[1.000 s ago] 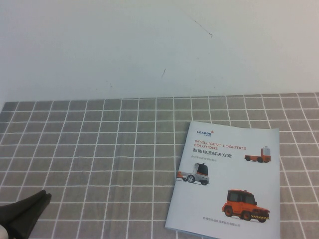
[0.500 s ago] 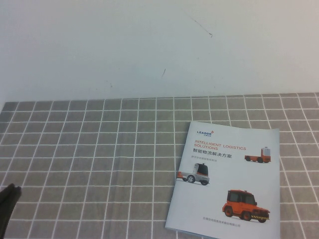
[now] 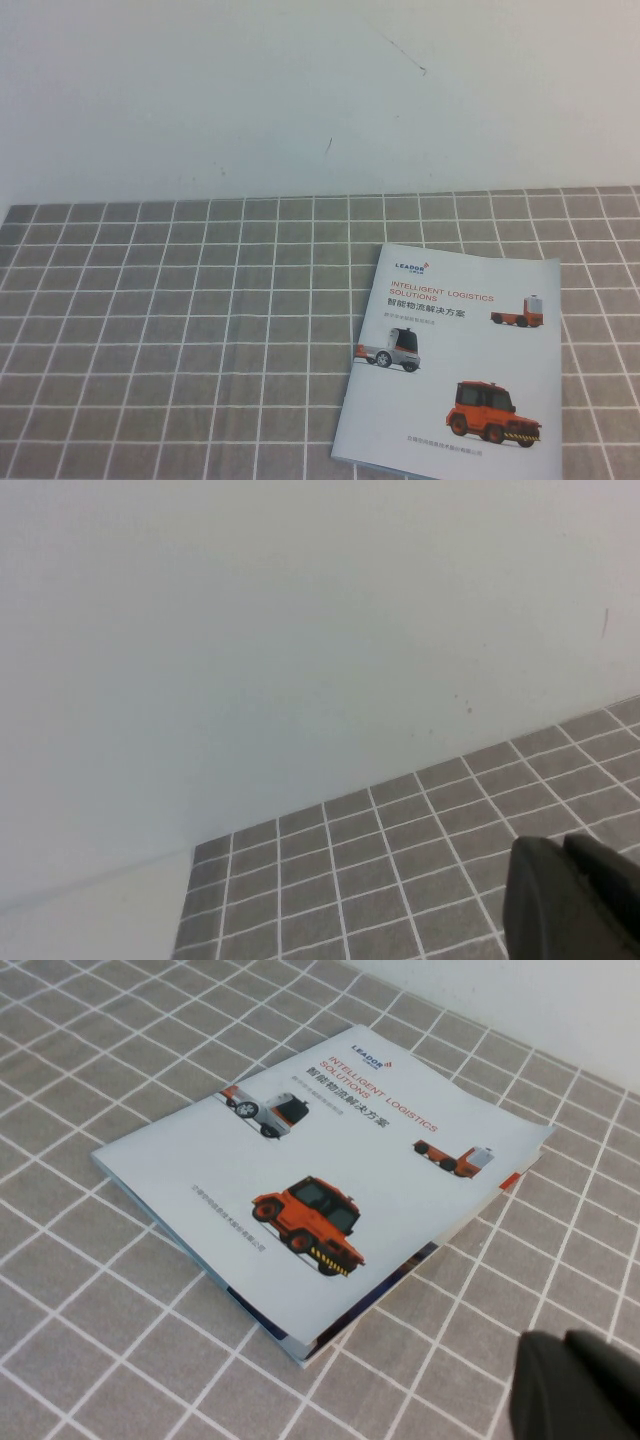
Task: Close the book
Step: 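Close the open booklet and leave it lying on the table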
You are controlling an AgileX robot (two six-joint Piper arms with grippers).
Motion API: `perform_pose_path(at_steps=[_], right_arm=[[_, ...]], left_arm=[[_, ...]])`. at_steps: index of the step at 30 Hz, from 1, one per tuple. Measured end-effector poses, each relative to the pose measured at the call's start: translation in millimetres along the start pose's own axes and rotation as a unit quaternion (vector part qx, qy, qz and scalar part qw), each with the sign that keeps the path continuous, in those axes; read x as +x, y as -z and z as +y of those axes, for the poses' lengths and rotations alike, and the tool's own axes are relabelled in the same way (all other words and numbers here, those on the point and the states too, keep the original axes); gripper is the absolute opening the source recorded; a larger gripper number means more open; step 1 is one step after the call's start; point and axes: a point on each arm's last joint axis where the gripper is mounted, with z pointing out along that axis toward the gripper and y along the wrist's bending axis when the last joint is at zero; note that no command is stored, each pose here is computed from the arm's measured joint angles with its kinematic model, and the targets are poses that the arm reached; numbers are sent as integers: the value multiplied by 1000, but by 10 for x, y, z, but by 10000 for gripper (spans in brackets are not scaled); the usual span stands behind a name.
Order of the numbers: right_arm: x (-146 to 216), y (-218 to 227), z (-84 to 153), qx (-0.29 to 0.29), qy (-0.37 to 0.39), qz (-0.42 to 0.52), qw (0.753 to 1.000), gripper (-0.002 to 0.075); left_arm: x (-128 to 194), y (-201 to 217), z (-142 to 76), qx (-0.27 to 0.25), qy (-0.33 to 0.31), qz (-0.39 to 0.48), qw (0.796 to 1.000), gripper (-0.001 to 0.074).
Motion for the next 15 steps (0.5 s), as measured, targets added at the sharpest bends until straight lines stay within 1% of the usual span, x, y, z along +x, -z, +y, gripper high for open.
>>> perform_pose_path(at_steps=[4, 7, 9, 11, 15], right_arm=[[0, 0, 0, 0, 0, 0, 1000, -3], [-2, 0, 4, -2, -2, -1, 1000, -3], [-2, 0, 4, -2, -2, -1, 1000, -3], [-2, 0, 4, -2, -2, -1, 1000, -3], [-3, 0, 5, -3, -2, -2, 1000, -3]], left_arm=[[23, 2, -8, 3, 27, 13, 1000, -4], [94, 8, -36, 16, 44, 52, 998, -4], [180, 23, -65, 27, 82, 102, 991, -4], [256, 43, -90, 29, 133, 147, 980, -4], [265, 50, -87, 21, 171, 158, 972, -4]])
